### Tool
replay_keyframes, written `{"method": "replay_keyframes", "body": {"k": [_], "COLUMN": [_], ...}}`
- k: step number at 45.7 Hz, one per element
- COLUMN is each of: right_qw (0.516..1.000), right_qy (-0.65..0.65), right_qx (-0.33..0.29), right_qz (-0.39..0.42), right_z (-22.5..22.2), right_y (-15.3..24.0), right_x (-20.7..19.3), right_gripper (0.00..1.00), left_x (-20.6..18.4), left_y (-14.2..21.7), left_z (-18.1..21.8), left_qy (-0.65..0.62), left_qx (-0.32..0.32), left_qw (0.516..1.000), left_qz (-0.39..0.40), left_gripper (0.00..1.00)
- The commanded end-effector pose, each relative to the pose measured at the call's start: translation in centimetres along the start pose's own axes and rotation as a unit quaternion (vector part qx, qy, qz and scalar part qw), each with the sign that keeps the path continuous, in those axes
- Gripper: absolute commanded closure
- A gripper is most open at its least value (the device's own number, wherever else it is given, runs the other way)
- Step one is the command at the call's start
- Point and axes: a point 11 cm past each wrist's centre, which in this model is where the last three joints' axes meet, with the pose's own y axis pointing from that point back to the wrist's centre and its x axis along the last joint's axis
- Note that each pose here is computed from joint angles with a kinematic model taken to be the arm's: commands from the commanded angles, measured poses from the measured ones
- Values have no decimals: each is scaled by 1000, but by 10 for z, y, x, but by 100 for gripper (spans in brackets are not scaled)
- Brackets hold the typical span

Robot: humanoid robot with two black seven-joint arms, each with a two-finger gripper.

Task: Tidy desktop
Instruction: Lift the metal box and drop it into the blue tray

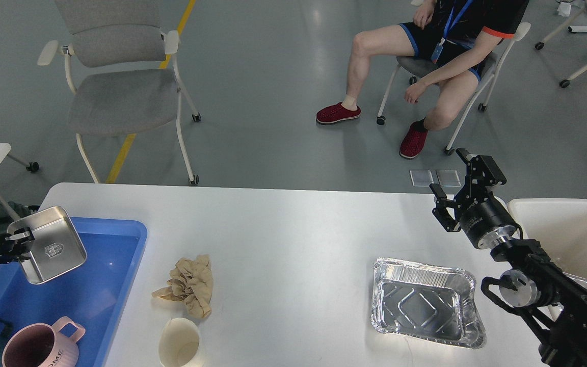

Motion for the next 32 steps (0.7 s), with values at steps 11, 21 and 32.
{"method": "replay_keyframes", "body": {"k": [11,21,32], "right_qw": [1000,1000,1000], "right_qy": [0,-1,-1], "right_qx": [-3,-3,-3], "right_qz": [1,0,0], "right_z": [2,3,3], "right_y": [2,2,2], "right_x": [1,0,0], "right_gripper": [0,0,0], "left_x": [-43,-40,-29], "left_y": [-32,-33,-26], "left_z": [-12,-14,-11], "left_qy": [13,36,63], "left_qx": [16,12,-4], "left_qw": [1000,999,998], "left_qz": [-20,1,12], "left_gripper": [99,53,22]}}
